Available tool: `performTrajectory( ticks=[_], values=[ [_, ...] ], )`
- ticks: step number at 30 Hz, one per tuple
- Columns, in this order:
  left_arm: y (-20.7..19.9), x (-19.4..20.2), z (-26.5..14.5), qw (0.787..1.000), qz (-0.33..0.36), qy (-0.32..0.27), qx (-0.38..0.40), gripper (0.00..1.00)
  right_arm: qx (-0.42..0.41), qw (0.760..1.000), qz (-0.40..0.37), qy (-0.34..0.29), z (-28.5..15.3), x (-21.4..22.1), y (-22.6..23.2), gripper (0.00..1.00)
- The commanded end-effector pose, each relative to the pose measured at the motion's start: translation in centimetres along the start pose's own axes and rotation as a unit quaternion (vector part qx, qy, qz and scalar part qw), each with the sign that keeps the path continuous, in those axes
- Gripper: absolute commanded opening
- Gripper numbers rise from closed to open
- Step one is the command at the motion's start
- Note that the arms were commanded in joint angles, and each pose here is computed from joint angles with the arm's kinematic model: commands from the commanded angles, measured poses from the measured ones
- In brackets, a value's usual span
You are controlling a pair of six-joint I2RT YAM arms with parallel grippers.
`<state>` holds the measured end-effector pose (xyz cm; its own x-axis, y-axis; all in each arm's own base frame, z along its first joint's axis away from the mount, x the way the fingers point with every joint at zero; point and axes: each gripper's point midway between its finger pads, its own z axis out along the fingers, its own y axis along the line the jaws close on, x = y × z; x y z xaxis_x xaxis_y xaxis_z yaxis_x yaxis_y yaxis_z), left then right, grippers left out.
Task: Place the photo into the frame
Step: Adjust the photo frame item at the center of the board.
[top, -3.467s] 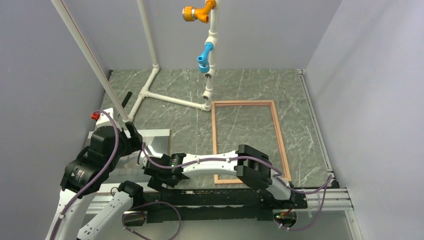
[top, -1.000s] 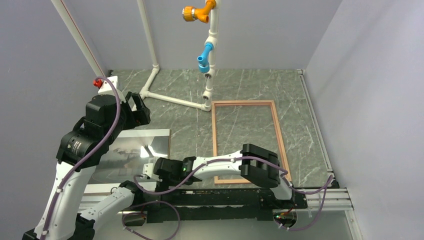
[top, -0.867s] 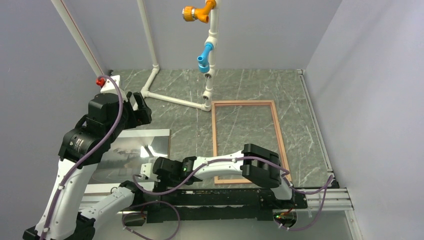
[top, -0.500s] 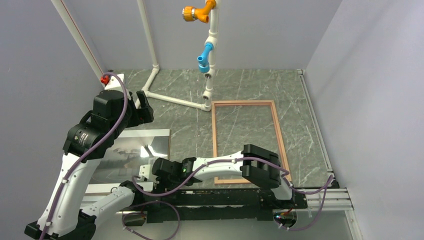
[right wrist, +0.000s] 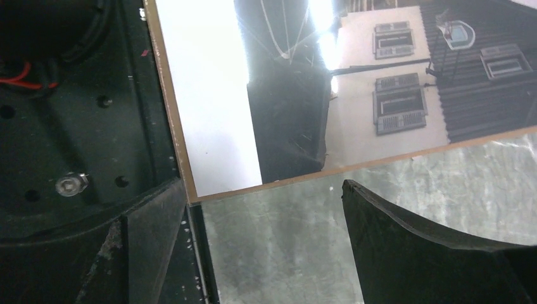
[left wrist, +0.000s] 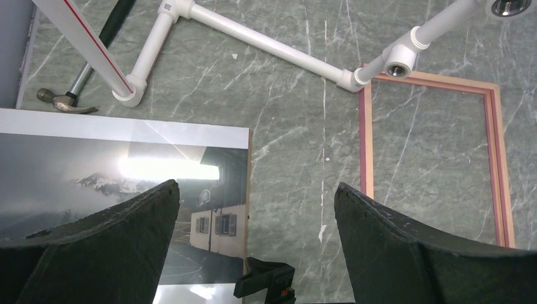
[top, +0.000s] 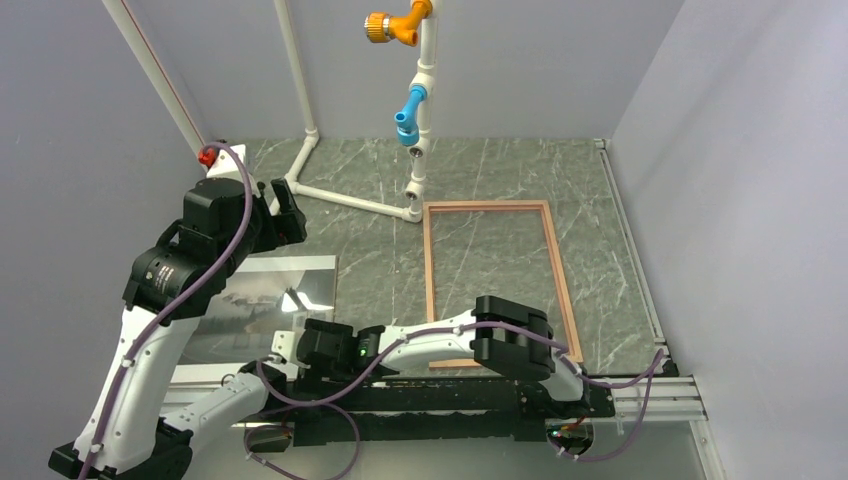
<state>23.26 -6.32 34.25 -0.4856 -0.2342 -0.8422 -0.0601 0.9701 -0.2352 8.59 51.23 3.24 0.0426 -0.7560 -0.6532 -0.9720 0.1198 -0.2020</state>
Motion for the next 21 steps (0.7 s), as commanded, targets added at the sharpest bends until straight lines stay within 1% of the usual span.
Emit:
performTrajectory(
  ticks=[1, 9, 14, 21],
  values=[
    [-0.5, -1.3, -0.6, 1.0, -0.001, -0.02, 0.013, 0.95, 0.079, 0.996, 0.037, -0.015, 0.2, -0.3, -4.1, 0.95],
    [-0.3, -0.3, -0.3, 1.0, 0.0, -0.007, 0.011, 0.95, 0.123, 0.988, 0.095, -0.009, -0.5, 1.0, -9.2, 0.94],
    [0.0, 0.6, -0.1, 1.0, 0.0, 0.0, 0.009, 0.95, 0.138, 0.978, 0.157, -0.004, -1.2, 2.5, -12.5, 0.94],
    [0.8, 2.8, 0.5, 1.0, 0.005, 0.024, -0.003, 0.95, 0.153, 0.964, 0.217, 0.011, -1.8, 4.4, -15.0, 0.94]
  ],
)
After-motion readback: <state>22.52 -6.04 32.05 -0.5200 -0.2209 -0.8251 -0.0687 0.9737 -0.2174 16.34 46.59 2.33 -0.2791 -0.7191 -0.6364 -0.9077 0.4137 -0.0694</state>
